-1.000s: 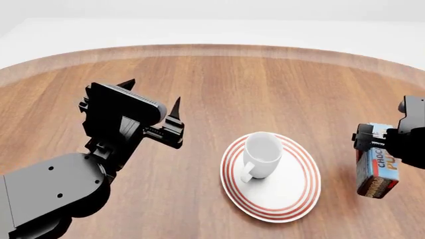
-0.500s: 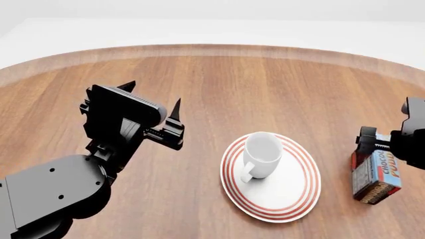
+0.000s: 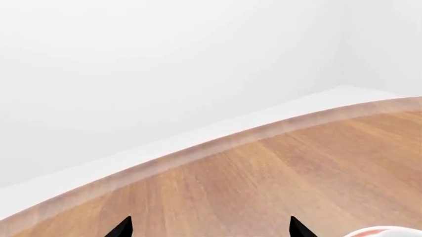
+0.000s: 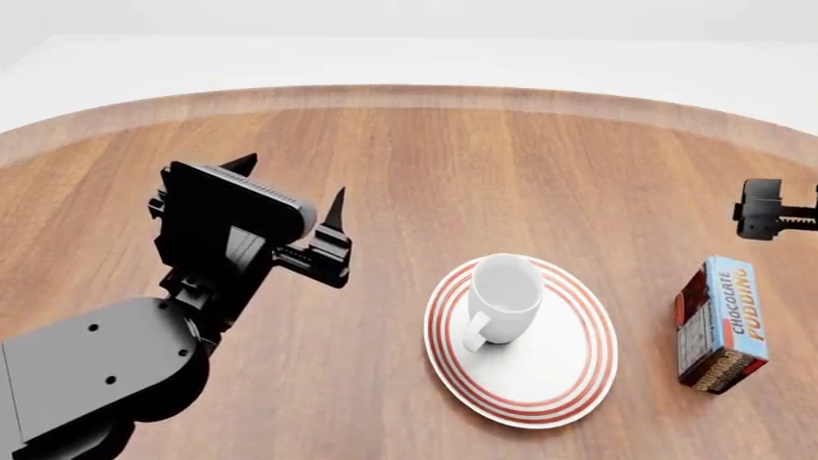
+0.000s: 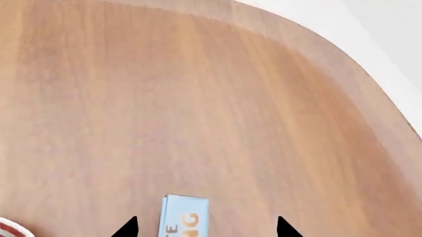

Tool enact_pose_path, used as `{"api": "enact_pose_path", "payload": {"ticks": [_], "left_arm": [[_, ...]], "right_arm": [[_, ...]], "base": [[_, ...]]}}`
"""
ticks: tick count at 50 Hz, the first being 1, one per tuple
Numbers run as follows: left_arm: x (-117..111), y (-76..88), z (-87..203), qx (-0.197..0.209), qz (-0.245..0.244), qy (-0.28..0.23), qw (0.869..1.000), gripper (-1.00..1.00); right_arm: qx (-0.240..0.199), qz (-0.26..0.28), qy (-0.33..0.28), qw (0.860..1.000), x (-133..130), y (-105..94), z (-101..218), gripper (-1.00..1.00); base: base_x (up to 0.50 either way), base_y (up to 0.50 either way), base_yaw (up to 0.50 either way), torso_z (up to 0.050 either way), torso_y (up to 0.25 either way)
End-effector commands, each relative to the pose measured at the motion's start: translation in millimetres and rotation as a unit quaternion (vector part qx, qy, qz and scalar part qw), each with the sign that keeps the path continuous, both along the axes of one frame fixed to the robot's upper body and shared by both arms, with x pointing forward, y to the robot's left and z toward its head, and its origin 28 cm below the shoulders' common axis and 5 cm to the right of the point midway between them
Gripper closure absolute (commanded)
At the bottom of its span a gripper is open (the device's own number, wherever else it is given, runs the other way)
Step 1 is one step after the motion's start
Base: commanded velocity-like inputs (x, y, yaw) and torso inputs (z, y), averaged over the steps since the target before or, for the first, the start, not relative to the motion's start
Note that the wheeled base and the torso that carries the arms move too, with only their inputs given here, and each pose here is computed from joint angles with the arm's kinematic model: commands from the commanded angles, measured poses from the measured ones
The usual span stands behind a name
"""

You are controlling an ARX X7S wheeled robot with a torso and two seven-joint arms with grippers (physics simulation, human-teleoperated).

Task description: Pick up the white mug and put it on the plate, and put the chocolate pudding to the right of the plate.

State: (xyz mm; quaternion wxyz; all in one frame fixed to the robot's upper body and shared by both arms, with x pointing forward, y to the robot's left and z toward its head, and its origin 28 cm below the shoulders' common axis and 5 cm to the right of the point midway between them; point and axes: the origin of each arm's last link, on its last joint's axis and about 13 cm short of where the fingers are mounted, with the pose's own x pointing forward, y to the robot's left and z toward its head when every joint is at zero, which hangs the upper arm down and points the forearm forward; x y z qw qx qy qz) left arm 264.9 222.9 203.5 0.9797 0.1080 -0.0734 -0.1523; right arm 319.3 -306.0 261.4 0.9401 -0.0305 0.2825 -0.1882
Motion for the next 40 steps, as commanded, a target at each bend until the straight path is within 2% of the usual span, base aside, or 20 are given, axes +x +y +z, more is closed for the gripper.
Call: {"api": "enact_pose_path", "payload": {"ticks": [1,17,31,40], "left_arm": [[-1,0.9,2,0.0,0.0,-0.002,1.0,-1.0],[-4,3.2,4,-0.001,0.004,-0.006,1.0,-1.0],[-5,3.5,5,-0.003,0.005,-0.007,1.0,-1.0],[-6,3.9,5,-0.003,0.005,-0.01,1.0,-1.0]], "right_arm": [[-0.032,0.017,-0.019,0.999,-19,7.3,30,-1.0],[-0.047,0.043,-0.051,0.997,-44,11.5,43,-1.0],[-0.069,0.096,-0.115,0.986,-81,27.5,52,-1.0],[-0.088,0.131,-0.159,0.975,-102,45.1,58,-1.0]], "base": [[0.0,0.0,0.0,0.0,0.0],[0.0,0.0,0.0,0.0,0.0],[0.0,0.0,0.0,0.0,0.0],[0.0,0.0,0.0,0.0,0.0]]}}
